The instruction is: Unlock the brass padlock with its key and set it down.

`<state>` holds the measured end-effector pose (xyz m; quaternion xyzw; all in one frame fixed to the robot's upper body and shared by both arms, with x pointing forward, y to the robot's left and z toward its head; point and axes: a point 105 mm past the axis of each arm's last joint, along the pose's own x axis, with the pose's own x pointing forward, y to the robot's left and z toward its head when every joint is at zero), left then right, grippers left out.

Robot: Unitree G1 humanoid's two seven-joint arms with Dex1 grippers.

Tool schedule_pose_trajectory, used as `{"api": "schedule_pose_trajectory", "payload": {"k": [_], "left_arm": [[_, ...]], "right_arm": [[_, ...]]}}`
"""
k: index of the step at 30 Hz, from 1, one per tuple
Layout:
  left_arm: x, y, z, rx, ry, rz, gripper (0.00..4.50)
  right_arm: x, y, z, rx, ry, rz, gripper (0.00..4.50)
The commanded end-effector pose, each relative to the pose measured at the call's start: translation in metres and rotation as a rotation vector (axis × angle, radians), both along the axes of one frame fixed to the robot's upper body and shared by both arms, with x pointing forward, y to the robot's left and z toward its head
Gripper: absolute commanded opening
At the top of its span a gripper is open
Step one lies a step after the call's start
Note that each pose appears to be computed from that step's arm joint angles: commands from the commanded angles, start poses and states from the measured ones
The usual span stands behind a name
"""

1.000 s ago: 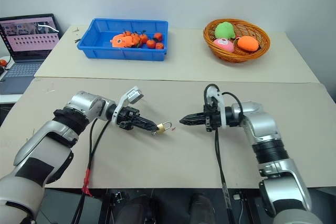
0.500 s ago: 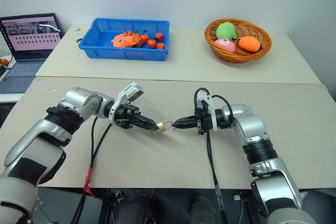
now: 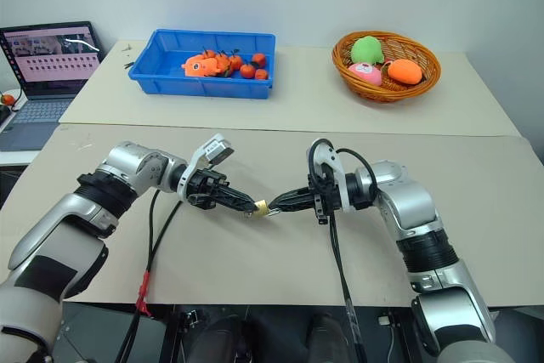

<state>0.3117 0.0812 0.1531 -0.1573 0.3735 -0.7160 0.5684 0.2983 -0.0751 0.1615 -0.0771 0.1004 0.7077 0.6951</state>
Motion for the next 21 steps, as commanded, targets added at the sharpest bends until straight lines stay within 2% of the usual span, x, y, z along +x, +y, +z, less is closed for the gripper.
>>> {"api": "schedule_pose_trajectory", "payload": {"k": [1, 9, 13, 17, 21], "left_arm": [[0.0, -0.003, 0.006, -0.017, -0.015, -0.014, 0.01], [0.0, -0.002, 0.006, -0.019, -0.014, -0.014, 0.01], [0.0, -0.002, 0.006, -0.022, -0.018, -0.015, 0.01], [-0.001, 0.0, 0.004, -0.019, -0.02, -0.016, 0.01], [0.001, 0.001, -0.009, 0.039, -0.068, -0.023, 0.01]], "right_arm": [[-0.007, 0.001, 0.009, 0.019, -0.026, 0.026, 0.03], [-0.004, -0.001, 0.009, 0.011, -0.042, 0.003, 0.03], [0.027, -0.014, 0.003, 0.003, -0.085, -0.175, 0.03], [0.068, -0.042, 0.001, 0.024, -0.107, -0.417, 0.03], [0.074, -0.054, 0.009, 0.058, -0.142, -0.462, 0.03]]}}
